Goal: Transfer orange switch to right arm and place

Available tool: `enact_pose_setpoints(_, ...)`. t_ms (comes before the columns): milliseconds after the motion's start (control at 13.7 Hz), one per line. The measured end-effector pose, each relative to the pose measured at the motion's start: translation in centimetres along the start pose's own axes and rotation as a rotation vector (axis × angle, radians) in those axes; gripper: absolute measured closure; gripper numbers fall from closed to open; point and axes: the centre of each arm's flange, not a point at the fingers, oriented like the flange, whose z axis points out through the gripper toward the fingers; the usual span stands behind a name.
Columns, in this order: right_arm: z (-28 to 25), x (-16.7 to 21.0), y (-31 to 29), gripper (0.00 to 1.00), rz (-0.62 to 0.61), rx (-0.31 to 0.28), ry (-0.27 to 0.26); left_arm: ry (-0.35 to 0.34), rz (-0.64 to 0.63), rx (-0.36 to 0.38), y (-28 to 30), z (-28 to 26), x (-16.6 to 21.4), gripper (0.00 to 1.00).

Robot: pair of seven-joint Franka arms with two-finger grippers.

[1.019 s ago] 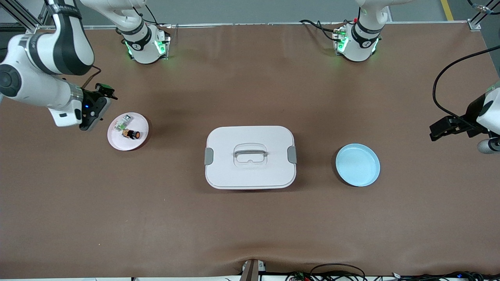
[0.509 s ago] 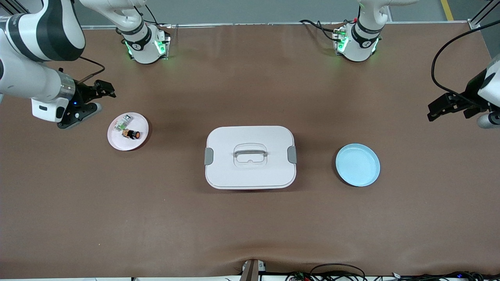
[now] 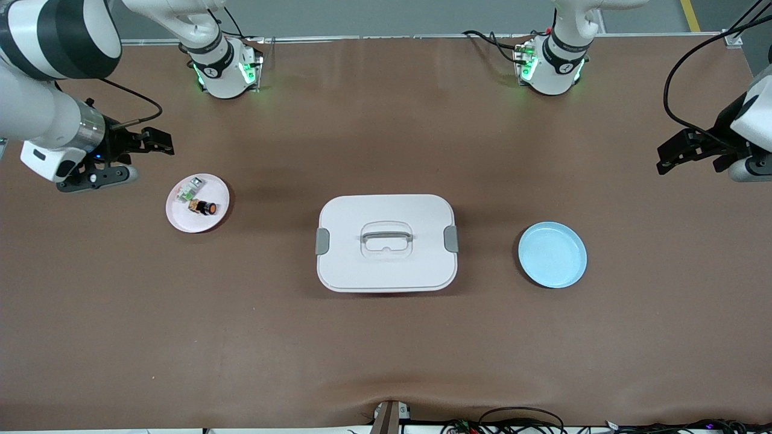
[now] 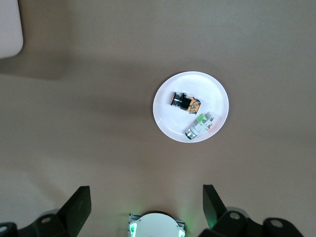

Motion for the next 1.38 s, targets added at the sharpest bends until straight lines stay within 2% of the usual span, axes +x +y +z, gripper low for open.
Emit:
enact_pose_setpoints(218,-2.6,-0.1,-0.1,0.0,0.133,-0.001,-0.006,0.004,0.0,-0.001,0.0,-0.2,-0.1,0.0)
enact_pose_setpoints(437,-6.6,-0.4,0.5,0.0,0.185,-0.003,0.065,0.007,0.0,-0.001,-0.1,-0.4,-0.2,0.0)
enact_pose_setpoints(873,-10.6,-1.6,3.7,0.0,0.252,0.01,0.135,0.007,0.004,-0.001,0.2,-0.5,-0.4,0.0)
enact_pose_setpoints(1383,-13.0,-2.1,3.7,0.0,0.252,0.009,0.189,0.003,0.018,-0.002,0.9,-0.3,-0.5,0.0)
